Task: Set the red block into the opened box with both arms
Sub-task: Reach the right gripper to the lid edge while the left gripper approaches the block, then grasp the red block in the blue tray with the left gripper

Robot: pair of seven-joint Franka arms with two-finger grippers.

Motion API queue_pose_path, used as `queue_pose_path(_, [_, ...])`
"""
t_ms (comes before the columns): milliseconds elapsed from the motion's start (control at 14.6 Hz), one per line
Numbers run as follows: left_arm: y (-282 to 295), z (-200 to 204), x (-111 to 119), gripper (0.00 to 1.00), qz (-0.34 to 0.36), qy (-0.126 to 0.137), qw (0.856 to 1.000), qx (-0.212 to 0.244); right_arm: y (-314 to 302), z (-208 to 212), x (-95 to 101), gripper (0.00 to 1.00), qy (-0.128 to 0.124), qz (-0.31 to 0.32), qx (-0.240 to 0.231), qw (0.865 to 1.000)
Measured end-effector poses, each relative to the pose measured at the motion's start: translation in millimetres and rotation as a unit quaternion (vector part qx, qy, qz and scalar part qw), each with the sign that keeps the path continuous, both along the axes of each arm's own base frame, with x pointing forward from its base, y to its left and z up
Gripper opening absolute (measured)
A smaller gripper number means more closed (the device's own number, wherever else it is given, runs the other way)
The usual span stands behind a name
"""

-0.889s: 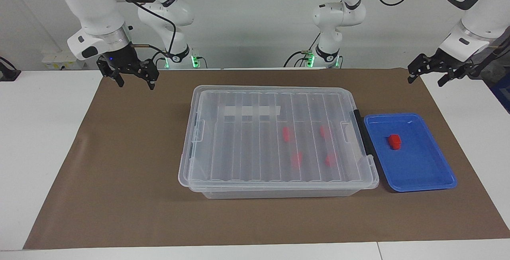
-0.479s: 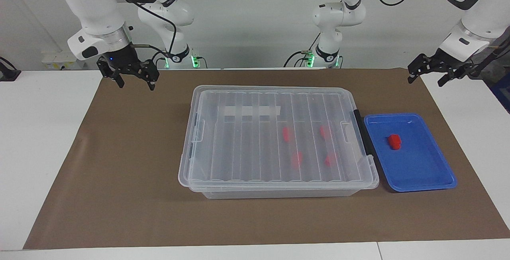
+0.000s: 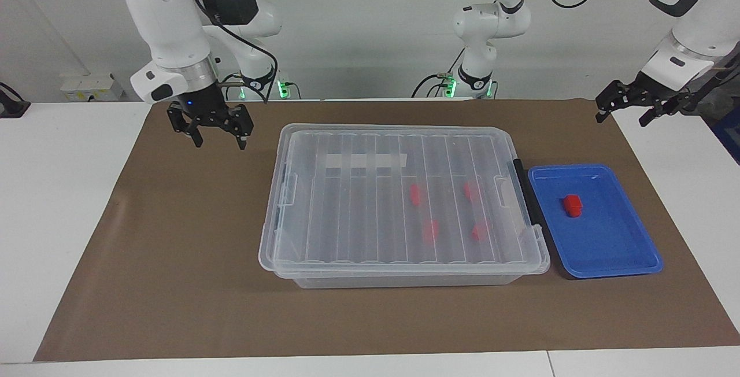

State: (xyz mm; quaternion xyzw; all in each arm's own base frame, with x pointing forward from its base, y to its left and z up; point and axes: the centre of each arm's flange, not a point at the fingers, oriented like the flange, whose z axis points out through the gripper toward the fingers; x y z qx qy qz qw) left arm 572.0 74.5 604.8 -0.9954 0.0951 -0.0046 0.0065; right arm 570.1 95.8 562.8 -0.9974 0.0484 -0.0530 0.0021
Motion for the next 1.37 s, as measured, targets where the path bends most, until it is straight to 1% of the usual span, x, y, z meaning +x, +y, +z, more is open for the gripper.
queue_pose_path(137, [2, -31, 1, 1.0, 0.016, -0.025, 1.0, 0.001, 15, -18, 6.4, 0.95, -0.004, 0.0, 0.003, 1.0])
queue_pose_path(274, [2, -63, 3, 1.0, 0.044, -0.035, 0.998, 0.001, 24, -34, 14.0, 0.94, -0.004, -0.001, 0.006, 1.0])
queue_pose_path(547, [6, -116, 15, 1.0, 0.063, -0.047, 0.997, 0.004, 39, -61, 26.0, 0.92, -0.004, 0.009, 0.009, 1.0])
queue_pose_path(684, [19, -155, 13, 1.0, 0.075, -0.057, 0.996, 0.007, 48, -74, 28.9, 0.92, -0.002, 0.016, 0.009, 1.0])
queue_pose_path(821, [33, -188, 2, 1.0, 0.088, -0.057, 0.994, 0.008, 52, -86, 29.6, 0.9, 0.002, 0.019, 0.009, 1.0])
queue_pose_path(957, [44, -206, -6, 1.0, 0.1, -0.05, 0.994, 0.008, 52, -92, 28.3, 0.9, 0.006, 0.019, 0.008, 1.0])
queue_pose_path(1162, [43, -230, -4, 1.0, 0.128, -0.048, 0.991, 0.008, 51, -96, 26.9, 0.9, 0.01, 0.019, 0.006, 1.0])
queue_pose_path(1368, [39, -258, 3, 1.0, 0.133, -0.043, 0.99, 0.009, 49, -98, 26.8, 0.9, 0.011, 0.023, 0.003, 1.0])
